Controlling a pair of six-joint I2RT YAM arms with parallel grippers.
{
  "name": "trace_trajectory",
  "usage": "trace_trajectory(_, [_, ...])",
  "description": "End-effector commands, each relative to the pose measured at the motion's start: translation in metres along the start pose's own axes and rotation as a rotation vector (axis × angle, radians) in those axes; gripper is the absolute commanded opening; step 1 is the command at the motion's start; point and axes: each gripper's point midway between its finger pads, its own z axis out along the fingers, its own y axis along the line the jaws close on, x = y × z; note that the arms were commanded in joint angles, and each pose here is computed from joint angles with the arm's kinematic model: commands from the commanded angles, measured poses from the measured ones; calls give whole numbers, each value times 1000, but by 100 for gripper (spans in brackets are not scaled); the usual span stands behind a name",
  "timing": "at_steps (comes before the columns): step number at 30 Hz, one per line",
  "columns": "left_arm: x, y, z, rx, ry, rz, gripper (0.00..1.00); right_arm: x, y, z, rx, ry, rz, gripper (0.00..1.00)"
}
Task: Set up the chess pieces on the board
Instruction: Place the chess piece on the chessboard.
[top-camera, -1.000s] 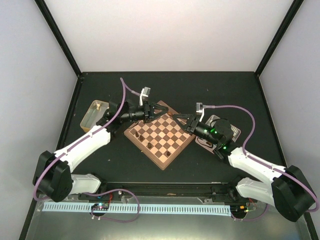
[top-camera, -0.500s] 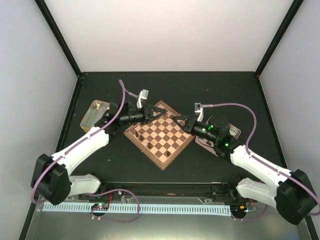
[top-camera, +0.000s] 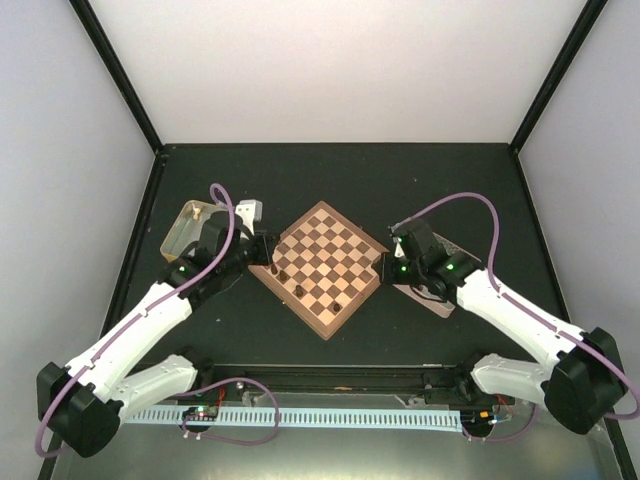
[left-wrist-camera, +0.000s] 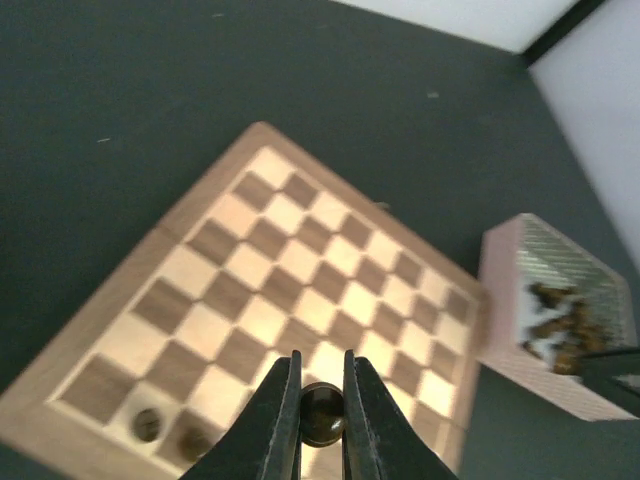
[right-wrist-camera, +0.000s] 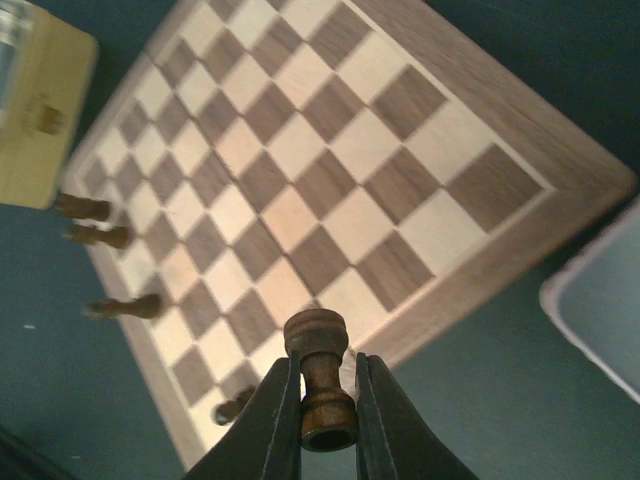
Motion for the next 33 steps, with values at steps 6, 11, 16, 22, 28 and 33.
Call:
trace_trajectory(6, [13,68,4,-331,-6,46,1,-3,2,16,166,110,-176,9])
trace_trajectory(11, [21,91,22,-444,39,37,2,-9,12,28,174,129,-188,9])
trace_trajectory(16, [29,105,42,-506,120,32,1,-9,17,40,161,160,-188,9])
trace_trajectory(22, [50,123,69,-538,221,-14,1,-9,19,46,164,188,-202,9])
trace_trajectory(28, [64,138,80,-587,256,-35,1,-9,22,46,157,197,-212,10])
trace_trajectory(33, [71,138,86,-567,283,-38,5,-11,23,45,151,190,-216,10])
